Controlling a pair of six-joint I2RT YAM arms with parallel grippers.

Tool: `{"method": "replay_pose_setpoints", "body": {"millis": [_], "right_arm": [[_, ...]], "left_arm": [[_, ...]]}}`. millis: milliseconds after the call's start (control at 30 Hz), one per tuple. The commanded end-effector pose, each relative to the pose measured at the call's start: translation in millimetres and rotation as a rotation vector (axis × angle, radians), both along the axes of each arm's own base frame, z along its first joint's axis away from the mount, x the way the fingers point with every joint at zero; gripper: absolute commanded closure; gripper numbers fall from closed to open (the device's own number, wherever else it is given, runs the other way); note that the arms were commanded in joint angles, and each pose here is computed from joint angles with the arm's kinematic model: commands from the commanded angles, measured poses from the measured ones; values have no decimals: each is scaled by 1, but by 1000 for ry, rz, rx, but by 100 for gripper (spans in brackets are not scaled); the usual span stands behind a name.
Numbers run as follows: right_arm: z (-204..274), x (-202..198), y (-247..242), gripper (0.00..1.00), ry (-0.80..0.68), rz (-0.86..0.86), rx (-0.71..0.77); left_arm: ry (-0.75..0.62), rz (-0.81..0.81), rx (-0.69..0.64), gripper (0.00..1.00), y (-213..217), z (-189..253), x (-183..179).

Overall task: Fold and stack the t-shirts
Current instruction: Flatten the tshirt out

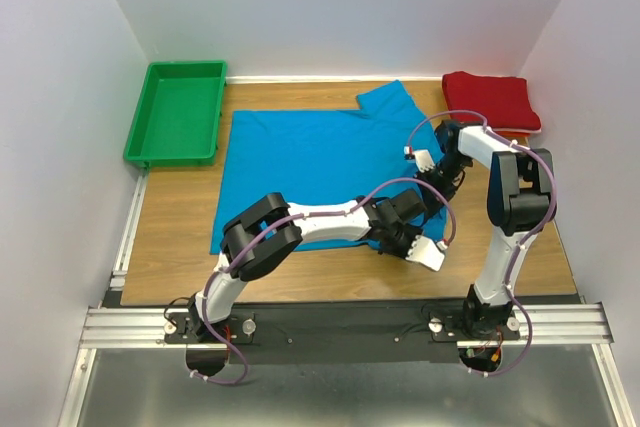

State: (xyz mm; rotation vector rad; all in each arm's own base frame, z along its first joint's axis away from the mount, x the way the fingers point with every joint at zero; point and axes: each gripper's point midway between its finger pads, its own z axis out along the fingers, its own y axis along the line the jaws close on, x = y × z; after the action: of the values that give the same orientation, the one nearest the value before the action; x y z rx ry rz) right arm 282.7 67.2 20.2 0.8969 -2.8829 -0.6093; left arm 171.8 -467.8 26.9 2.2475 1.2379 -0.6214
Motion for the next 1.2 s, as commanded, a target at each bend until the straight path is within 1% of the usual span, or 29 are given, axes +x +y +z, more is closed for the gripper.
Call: {"method": "replay_pose_setpoints", "body": {"millis": [0,33,67,200,233,300,333,367,467,533,567,600,700,733,767,800,833,867,933,1000,1033,1067,1133,1167], "right_arm": [[-4,2,-4,79,-18,15,-22],[-4,2,-4,79,-18,16,-22],[-4,2,-4,79,-20,17,-20],[-4,3,-6,79,-21,19,-24],[-5,3,-6,79,-22,22,-30],[-6,3,-7,79,-23,24,-34],[-7,3,-8,79,-22,25,-41],[-7,4,-8,79,-23,24,-42],[-8,5,-9,79,-25,24,-47],[-8,6,-9,79,-27,21,-48],[-7,6,-10,79,-29,22,-50],[-7,7,-10,79,-32,21,-53],[-4,12,-11,78,-49,16,-63],[-2,15,-12,77,-58,12,-67],[1,17,-12,75,-67,9,-70],[5,20,-12,73,-84,4,-72],[9,22,-13,68,-94,0,-77],[14,27,-14,66,-118,-9,-83],[28,33,-17,64,-165,-22,-92],[46,38,-18,63,-220,-39,-92],[51,37,-16,63,-231,-40,-78],[57,36,-15,63,-246,-42,-73],[66,29,-11,63,-248,-41,-49],[73,19,-6,63,-231,-29,-16]], "left_arm": [[60,-18,48,88,14,-16,-16],[62,-26,41,93,14,-9,-17],[65,-29,37,100,14,-6,-18],[101,-63,-22,100,10,24,-21],[108,-48,-56,100,8,37,-13],[141,-37,-94,100,5,50,-6],[142,-31,-117,100,2,59,0],[156,6,-123,100,4,59,14],[192,42,-152,100,2,64,35],[216,84,-182,100,3,72,55],[234,100,-180,100,4,69,60],[247,132,-202,100,6,73,75],[304,215,-194,100,11,60,96],[321,258,-190,100,14,52,112],[333,295,-190,100,16,49,121],[345,334,-185,97,19,45,130],[375,366,-184,92,22,43,135],[380,405,-196,81,28,42,149],[378,462,-216,77,37,46,159],[372,483,-236,73,46,53,165],[369,487,-240,72,51,52,162],[350,482,-266,71,53,67,160],[341,478,-288,68,57,77,155],[341,477,-298,66,60,83,150]]}}
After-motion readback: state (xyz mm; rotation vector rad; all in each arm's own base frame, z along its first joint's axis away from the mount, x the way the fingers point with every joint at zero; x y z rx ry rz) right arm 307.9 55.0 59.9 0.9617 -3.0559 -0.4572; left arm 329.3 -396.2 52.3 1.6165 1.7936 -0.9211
